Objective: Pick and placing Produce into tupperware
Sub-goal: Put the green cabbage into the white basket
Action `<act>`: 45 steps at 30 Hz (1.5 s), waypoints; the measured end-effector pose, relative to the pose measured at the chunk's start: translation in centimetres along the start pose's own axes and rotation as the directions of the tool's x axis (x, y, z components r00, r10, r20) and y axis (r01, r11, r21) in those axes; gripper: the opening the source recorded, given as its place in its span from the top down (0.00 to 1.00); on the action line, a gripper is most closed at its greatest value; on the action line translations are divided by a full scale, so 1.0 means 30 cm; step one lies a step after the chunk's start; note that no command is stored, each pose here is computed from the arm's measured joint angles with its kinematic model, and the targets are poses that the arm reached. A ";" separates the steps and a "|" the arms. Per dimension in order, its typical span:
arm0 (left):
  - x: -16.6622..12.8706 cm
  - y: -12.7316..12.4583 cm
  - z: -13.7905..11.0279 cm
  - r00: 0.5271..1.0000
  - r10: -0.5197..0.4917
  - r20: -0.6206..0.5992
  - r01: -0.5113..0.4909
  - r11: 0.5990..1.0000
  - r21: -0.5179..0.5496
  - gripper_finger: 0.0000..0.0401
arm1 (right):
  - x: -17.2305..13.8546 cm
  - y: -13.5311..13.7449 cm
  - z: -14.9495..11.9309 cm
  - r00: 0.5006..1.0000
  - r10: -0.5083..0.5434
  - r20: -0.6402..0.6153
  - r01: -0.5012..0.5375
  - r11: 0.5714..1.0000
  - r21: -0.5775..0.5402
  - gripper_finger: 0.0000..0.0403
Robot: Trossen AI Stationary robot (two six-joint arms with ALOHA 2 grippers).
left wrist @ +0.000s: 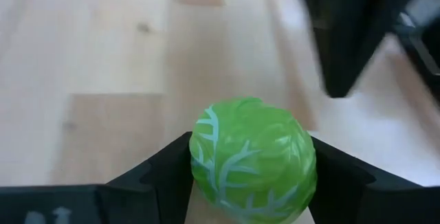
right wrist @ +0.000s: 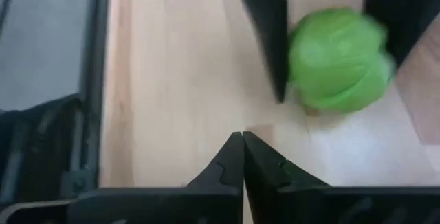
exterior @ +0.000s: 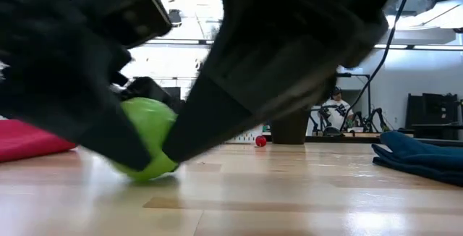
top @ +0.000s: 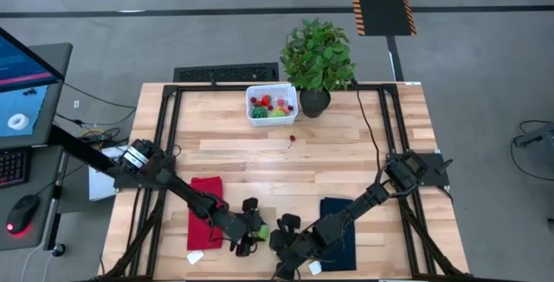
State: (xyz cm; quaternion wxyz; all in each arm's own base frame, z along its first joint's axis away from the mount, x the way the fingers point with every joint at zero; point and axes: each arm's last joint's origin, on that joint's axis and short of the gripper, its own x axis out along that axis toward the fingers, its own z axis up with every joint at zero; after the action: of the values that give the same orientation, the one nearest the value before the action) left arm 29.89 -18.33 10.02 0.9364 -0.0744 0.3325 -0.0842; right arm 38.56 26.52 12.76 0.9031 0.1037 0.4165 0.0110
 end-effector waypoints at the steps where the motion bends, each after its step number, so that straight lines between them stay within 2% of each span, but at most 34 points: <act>1: 0.003 0.014 0.006 1.000 0.011 0.001 -0.011 1.000 0.000 0.47 | -0.002 0.003 -0.008 1.000 -0.008 -0.011 0.008 1.000 -0.004 0.95; 4: 0.000 0.050 0.030 0.999 0.039 0.008 -0.039 0.999 0.026 0.47 | -0.010 0.019 -0.027 1.000 -0.010 -0.026 0.010 1.000 -0.020 0.98; 7: -0.016 0.078 0.071 0.998 0.051 0.042 -0.052 0.998 0.034 0.47 | -0.017 0.034 -0.039 1.000 -0.028 -0.006 0.027 0.999 -0.040 0.94; 10: -0.045 0.095 0.121 0.994 0.051 0.092 -0.055 0.997 0.047 0.47 | -0.022 0.035 -0.042 0.993 -0.103 0.053 0.107 0.992 -0.069 0.87; 13: -0.086 0.103 0.171 0.989 0.038 0.143 -0.049 0.996 0.074 0.47 | -0.039 0.034 -0.042 0.979 -0.175 0.100 0.187 0.975 -0.117 0.87; 19: -0.202 0.133 0.273 0.973 0.047 0.228 -0.074 0.991 0.113 0.47 | -0.148 0.046 -0.014 0.965 -0.193 0.175 0.223 0.959 -0.172 0.97; 24: -0.334 0.202 0.355 0.952 0.108 0.285 -0.142 0.985 0.102 0.47 | -0.321 0.057 0.020 0.929 -0.253 0.269 0.309 0.932 -0.190 0.94; 28: -0.449 0.292 0.409 0.923 0.194 0.332 -0.225 0.973 0.056 0.47 | -0.440 0.045 -0.007 0.902 -0.297 0.315 0.362 0.917 -0.170 0.86; 34: -0.594 0.453 0.465 0.847 0.336 0.413 -0.341 0.938 -0.063 0.47 | -0.575 0.015 -0.075 0.837 -0.354 0.417 0.449 0.880 -0.153 0.84; 36: -0.630 0.513 0.471 0.835 0.357 0.418 -0.352 0.932 -0.092 0.47 | -0.611 -0.003 -0.098 0.797 -0.384 0.466 0.480 0.871 -0.103 0.84; 39: -0.667 0.607 0.476 0.823 0.371 0.430 -0.347 0.928 -0.137 0.47 | -0.651 -0.042 -0.128 0.751 -0.413 0.516 0.505 0.862 -0.045 0.84; 42: -0.693 0.701 0.466 0.816 0.404 0.414 -0.355 0.915 -0.194 0.47 | -0.662 -0.083 -0.158 0.744 -0.421 0.519 0.497 0.868 -0.009 0.84; 45: -0.713 0.796 0.443 0.801 0.470 0.371 -0.390 0.880 -0.271 0.47 | -0.666 -0.114 -0.177 0.741 -0.427 0.518 0.489 0.872 0.020 0.84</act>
State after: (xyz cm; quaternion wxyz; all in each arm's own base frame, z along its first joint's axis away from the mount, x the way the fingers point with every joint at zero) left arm 24.57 10.49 28.61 0.9695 -0.0982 0.1343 0.1801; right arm 21.29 22.00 23.72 0.9592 -0.0559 0.1752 -0.2146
